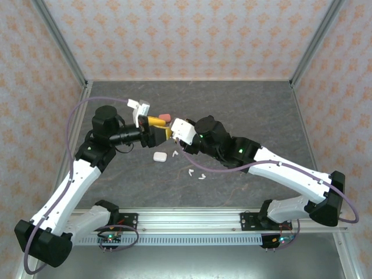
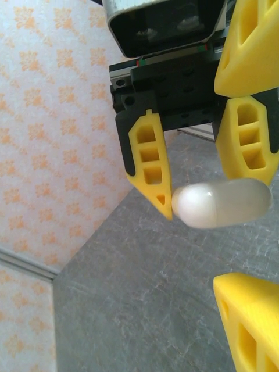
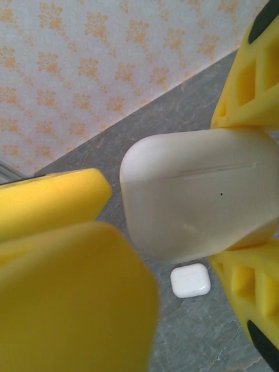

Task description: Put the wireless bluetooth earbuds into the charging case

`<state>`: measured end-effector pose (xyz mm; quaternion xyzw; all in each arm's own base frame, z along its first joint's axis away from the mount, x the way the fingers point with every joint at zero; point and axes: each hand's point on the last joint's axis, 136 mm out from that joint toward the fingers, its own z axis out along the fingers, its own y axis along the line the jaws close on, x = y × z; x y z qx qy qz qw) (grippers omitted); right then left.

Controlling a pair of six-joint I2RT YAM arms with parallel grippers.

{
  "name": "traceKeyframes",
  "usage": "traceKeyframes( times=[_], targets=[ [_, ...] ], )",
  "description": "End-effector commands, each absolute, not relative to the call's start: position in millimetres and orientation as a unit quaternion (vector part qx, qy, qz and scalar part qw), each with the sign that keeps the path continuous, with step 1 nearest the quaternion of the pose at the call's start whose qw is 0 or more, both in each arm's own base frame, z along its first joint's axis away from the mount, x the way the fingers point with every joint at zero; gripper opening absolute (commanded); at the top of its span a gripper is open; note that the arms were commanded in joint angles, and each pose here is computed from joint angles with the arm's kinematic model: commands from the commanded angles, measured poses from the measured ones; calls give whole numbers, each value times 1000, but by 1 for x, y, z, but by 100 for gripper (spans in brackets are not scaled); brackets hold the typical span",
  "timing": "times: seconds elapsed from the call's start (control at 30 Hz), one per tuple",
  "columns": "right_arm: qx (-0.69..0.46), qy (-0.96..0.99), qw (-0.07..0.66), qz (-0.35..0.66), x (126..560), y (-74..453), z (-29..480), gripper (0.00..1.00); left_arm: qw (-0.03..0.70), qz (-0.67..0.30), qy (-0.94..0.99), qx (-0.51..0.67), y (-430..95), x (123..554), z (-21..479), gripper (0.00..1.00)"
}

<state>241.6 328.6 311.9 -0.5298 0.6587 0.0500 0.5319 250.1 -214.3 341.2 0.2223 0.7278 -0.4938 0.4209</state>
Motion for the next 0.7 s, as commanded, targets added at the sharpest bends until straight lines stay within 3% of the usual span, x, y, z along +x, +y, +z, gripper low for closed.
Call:
traceKeyframes(
  times=[0.0,0.33,0.67],
  targets=[
    [-522,639,563,41,244,324,336,40,427,-491,716,252,-220,244,350,78],
    [-519,635,570,49,243,326,342,41,398,-492,725,271,-234,246,335,66],
    [-521,634,569,50,242,326,343,41,379,-493,728,289,-242,245,327,36]
  ],
)
